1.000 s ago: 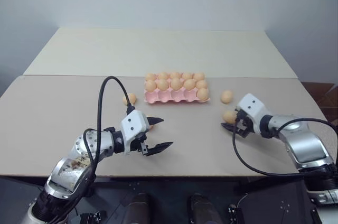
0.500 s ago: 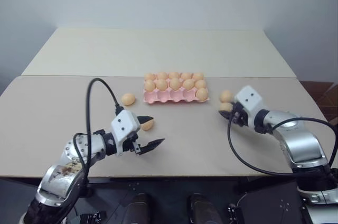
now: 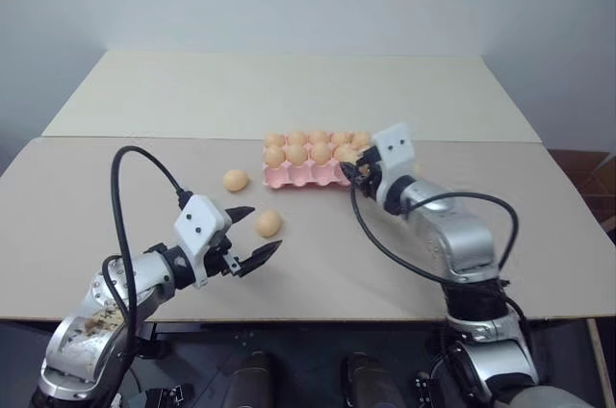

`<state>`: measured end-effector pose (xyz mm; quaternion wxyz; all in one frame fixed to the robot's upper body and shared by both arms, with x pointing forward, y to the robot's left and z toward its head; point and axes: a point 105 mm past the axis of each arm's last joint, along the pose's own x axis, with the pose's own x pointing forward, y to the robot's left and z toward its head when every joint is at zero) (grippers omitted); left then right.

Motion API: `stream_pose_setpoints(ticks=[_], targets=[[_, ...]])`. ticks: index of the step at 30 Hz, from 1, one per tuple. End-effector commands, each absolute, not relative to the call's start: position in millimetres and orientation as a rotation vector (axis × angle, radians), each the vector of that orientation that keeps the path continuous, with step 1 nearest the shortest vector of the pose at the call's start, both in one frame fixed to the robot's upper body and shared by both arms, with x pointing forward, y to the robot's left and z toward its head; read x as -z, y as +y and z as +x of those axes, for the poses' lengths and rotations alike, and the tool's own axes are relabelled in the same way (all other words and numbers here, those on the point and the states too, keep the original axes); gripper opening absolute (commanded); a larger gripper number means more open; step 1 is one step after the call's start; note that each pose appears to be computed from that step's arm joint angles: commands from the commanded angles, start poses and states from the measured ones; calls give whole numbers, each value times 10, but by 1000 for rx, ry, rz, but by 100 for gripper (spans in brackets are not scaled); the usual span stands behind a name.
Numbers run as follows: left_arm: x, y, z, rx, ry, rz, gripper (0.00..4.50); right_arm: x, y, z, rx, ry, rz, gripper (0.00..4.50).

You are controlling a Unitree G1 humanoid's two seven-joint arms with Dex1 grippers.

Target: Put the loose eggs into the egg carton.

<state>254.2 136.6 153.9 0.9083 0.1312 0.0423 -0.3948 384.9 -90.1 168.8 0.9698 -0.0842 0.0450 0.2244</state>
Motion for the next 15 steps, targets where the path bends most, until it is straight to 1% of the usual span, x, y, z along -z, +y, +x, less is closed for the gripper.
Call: stream_pose_setpoints(ticks=[1, 7, 14, 15], targets=[[-1632, 1328, 2508, 814, 40, 308, 411, -1809, -894, 3944, -427, 24, -182, 187], [-1630, 1294, 2492, 811, 37, 308, 411, -1765, -790, 4007, -470, 22, -207, 187], [-1628, 1296, 2501, 800, 35, 316, 411, -1725, -734, 4082, -467, 19, -230, 187], [-1627, 1296, 2500, 799, 36, 316, 411, -1722, -729, 4087, -467, 19, -231, 221]])
